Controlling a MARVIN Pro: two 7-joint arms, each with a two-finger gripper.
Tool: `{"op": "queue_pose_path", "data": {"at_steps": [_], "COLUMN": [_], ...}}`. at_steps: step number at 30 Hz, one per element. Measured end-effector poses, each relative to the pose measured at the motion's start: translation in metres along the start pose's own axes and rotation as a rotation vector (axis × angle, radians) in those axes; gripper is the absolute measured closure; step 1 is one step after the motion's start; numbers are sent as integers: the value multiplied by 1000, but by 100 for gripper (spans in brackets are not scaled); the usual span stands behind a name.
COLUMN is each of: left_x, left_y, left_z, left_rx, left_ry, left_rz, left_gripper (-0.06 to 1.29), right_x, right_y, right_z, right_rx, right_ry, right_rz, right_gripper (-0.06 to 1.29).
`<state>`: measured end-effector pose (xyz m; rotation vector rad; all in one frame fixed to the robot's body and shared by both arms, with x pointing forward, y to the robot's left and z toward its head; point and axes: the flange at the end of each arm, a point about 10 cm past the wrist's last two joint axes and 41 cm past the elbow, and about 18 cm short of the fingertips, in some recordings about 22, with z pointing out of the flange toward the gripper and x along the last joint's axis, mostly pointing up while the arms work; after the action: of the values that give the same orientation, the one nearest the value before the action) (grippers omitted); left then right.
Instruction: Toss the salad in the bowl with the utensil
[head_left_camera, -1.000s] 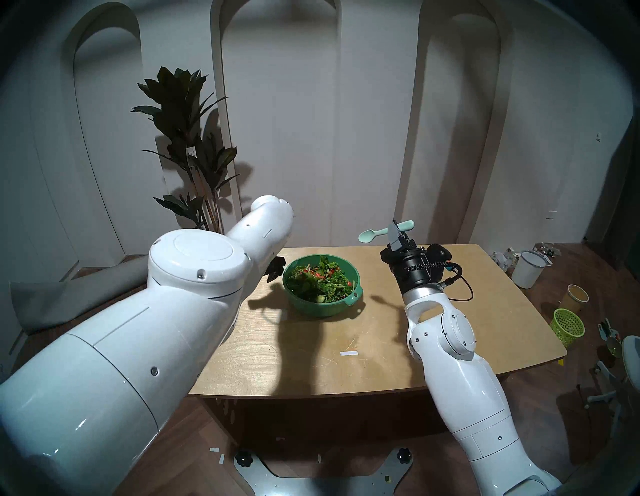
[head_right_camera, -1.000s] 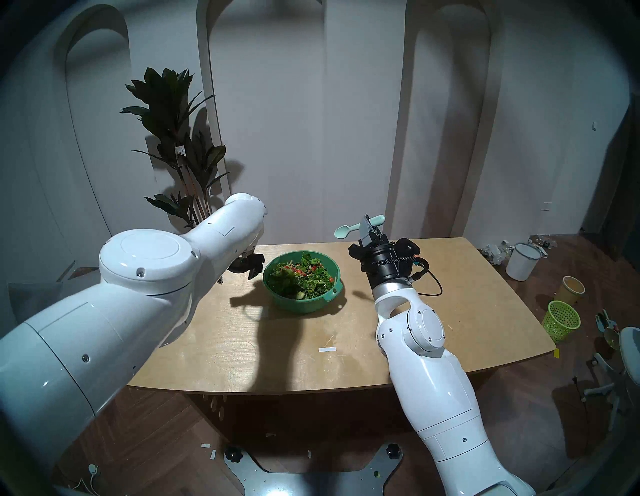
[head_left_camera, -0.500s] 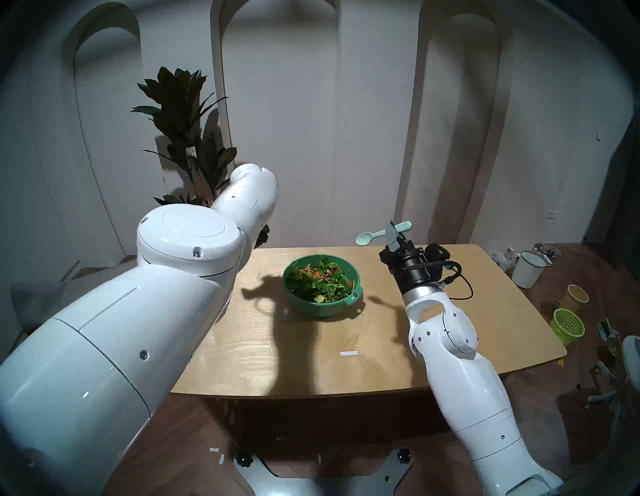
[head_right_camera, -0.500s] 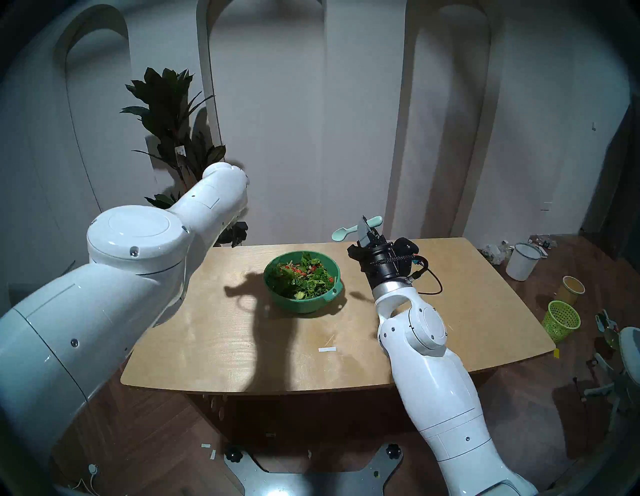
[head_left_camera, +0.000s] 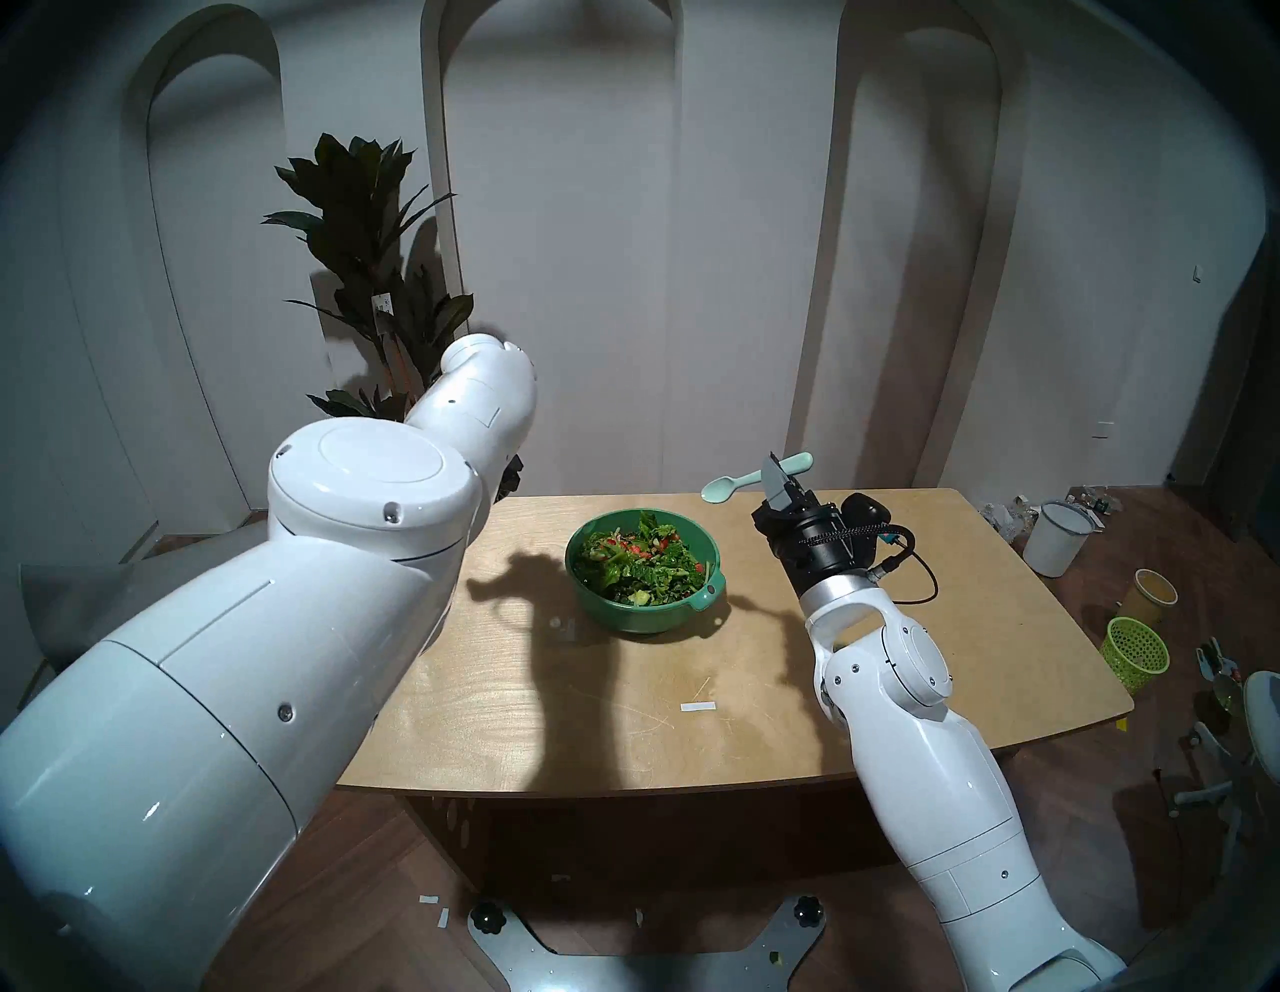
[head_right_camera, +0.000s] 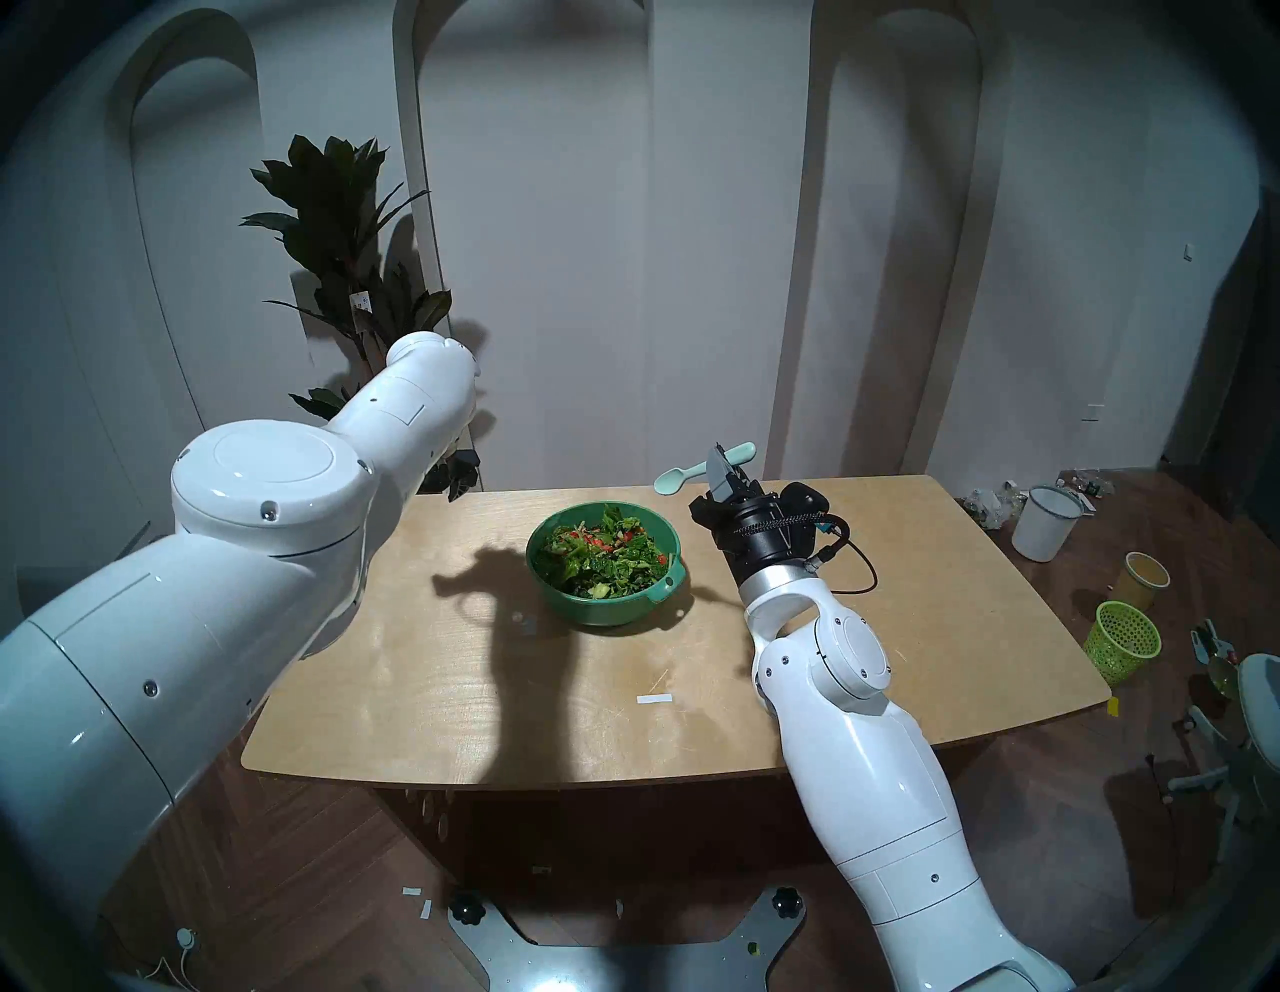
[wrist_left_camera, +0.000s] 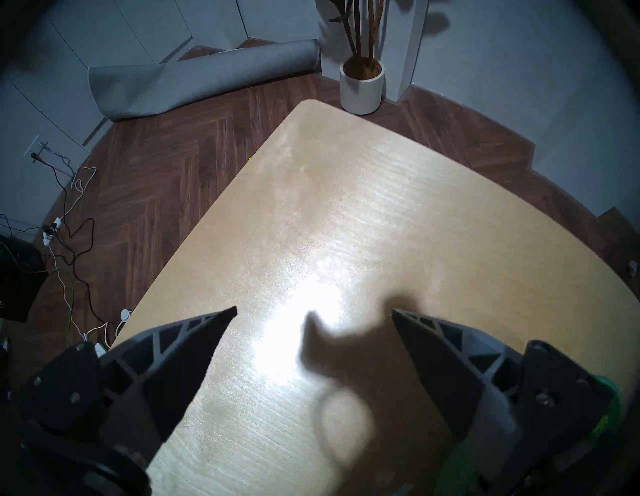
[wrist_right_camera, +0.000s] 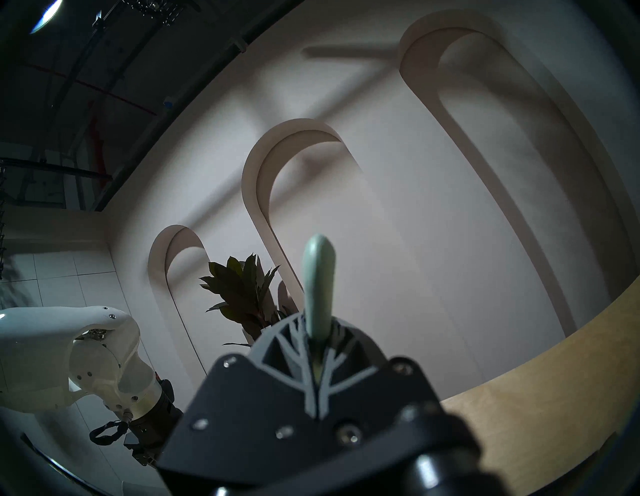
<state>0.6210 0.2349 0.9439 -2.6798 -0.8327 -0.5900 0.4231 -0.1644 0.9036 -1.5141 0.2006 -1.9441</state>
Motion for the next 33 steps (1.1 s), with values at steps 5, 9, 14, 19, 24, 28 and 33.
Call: {"op": "queue_pose_path", "data": {"at_steps": [5, 9, 14, 19, 24, 28, 33], "left_x": [-10, -16, -19, -17, -12, -12, -19], "left_y": [-7, -13, -20, -26, -28, -23, -14], "left_z": [16, 25, 31, 32, 28, 23, 22], "left_rx": [29, 54, 80, 100, 109, 117, 129], "left_ry": [-34, -57, -76, -82, -66, -50, -38], "left_rz": [31, 50, 67, 75, 78, 94, 126], "left_gripper": [0, 0, 0, 0, 0, 0, 0], "right_x": [-8, -13, -18, -21, -24, -27, -31], "right_y": [-2, -2, -2, -1, 0, 1, 3], "right_z": [-1, -2, -3, -4, -5, -6, -6], "right_rx": [4, 7, 9, 9, 9, 7, 6], "right_ry": [-31, -52, -74, -95, -113, -128, -148], "right_rz": [18, 29, 39, 46, 50, 55, 60], "right_gripper": [126, 126, 126, 126, 126, 126, 126]}}
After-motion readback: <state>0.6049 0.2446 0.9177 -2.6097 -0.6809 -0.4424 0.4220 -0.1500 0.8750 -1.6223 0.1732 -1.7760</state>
